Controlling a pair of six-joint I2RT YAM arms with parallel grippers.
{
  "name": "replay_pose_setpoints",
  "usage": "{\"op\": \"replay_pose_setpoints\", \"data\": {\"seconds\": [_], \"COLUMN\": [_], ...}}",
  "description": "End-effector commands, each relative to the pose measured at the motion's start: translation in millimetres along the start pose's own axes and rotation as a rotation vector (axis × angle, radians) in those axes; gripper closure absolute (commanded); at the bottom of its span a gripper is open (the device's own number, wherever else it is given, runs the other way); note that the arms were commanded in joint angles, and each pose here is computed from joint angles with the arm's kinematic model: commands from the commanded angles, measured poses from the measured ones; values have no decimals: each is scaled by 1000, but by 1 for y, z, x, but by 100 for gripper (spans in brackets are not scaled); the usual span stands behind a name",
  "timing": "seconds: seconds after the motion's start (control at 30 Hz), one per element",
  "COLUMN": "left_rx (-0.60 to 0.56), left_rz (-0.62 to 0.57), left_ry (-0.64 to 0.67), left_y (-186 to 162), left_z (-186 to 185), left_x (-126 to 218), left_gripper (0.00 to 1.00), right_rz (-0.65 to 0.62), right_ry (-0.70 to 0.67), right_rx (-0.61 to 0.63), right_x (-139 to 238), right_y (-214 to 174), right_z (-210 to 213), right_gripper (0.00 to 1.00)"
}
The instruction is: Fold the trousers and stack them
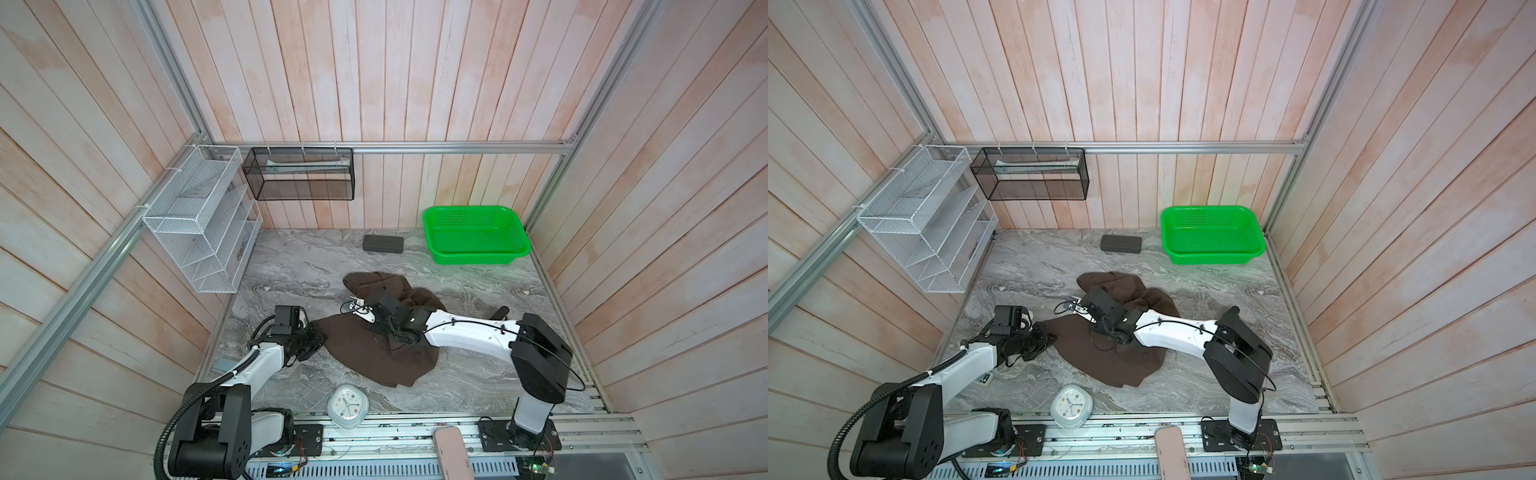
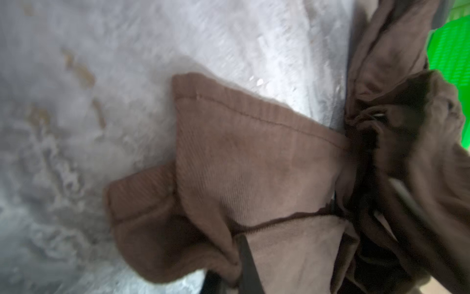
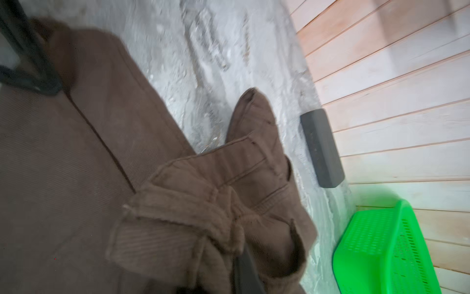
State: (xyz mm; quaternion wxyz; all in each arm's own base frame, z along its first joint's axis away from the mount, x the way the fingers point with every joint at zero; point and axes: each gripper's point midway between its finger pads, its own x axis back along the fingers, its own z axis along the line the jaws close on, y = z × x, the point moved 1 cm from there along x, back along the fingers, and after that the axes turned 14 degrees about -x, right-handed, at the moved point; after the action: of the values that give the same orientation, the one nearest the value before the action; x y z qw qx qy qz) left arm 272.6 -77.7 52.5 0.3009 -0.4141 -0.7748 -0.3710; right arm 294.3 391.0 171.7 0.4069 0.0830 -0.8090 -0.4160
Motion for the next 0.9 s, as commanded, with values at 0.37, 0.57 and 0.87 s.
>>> {"op": "replay_pose_setpoints", "data": {"seconds": [0.37,0.57,0.87], "left_rx": [-161,-137,-157], "left_rz": [-513,-580,-593], "left_ry": [194,245,126], "left_y": [174,203,251], "left_z": [-30,-13,-31], "left_x": [152,177,173], "left_gripper": [100,100,100], "right_rz": [-527,-535,-572], "right_ry": [-185,-253,-265], "right_rx": [-1218,-1488,-1860], "right_x": [174,191,202], "right_y": [15,-64,-140], "right_z": [-246,-276,-307], "right_gripper": [100,100,100]}}
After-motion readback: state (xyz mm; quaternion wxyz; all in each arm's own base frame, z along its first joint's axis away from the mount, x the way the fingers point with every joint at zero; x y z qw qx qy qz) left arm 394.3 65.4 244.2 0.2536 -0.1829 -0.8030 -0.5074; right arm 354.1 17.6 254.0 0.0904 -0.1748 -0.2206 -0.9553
